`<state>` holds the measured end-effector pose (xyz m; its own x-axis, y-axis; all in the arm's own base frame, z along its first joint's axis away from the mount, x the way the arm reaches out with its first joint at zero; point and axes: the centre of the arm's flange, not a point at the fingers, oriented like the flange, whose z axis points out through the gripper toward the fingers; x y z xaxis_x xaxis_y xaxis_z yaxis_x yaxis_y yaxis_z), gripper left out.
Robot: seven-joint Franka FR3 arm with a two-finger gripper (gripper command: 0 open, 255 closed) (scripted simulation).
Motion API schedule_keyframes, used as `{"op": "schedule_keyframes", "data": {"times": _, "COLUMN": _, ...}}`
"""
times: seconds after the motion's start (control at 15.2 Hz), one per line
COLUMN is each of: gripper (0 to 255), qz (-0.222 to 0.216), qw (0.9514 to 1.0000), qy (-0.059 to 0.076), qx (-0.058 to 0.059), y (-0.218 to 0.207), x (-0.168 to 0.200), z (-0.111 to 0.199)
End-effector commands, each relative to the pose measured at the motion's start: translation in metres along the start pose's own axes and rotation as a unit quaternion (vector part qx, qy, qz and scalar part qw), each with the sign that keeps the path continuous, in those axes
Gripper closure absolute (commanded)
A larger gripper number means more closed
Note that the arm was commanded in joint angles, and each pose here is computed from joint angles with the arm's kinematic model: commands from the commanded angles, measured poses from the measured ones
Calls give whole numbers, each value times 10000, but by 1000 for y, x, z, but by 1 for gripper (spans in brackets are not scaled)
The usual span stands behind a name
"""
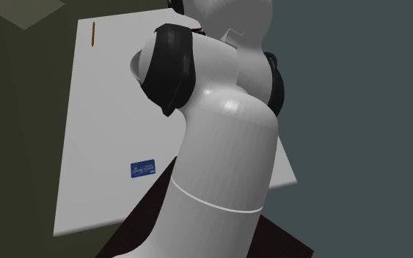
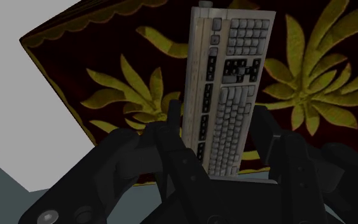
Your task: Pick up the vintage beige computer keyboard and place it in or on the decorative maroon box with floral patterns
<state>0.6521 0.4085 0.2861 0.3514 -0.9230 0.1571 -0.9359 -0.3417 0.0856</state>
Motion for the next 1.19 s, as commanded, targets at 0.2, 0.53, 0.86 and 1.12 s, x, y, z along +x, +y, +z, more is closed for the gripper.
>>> {"op": "schedule_keyframes", "data": {"times": 0.2, "gripper": 255, "qz": 0, "qw": 10000, "qy": 0, "qx": 1, "y": 0, "x": 0, "z": 1}}
{"op": "schedule_keyframes", "data": {"times": 0.53, "gripper": 0, "qz": 0, "qw": 10000, "qy": 0, "qx": 1, "y": 0, "x": 0, "z": 1}}
{"op": "schedule_keyframes", "data": {"times": 0.86, "gripper": 0, "qz": 0, "qw": 10000, "qy": 0, "qx": 1, "y": 0, "x": 0, "z": -39}}
{"op": "schedule_keyframes", "data": {"times": 1.12, "gripper": 0, "qz": 0, "qw": 10000, "qy": 0, "qx": 1, "y": 0, "x": 0, "z": -49}}
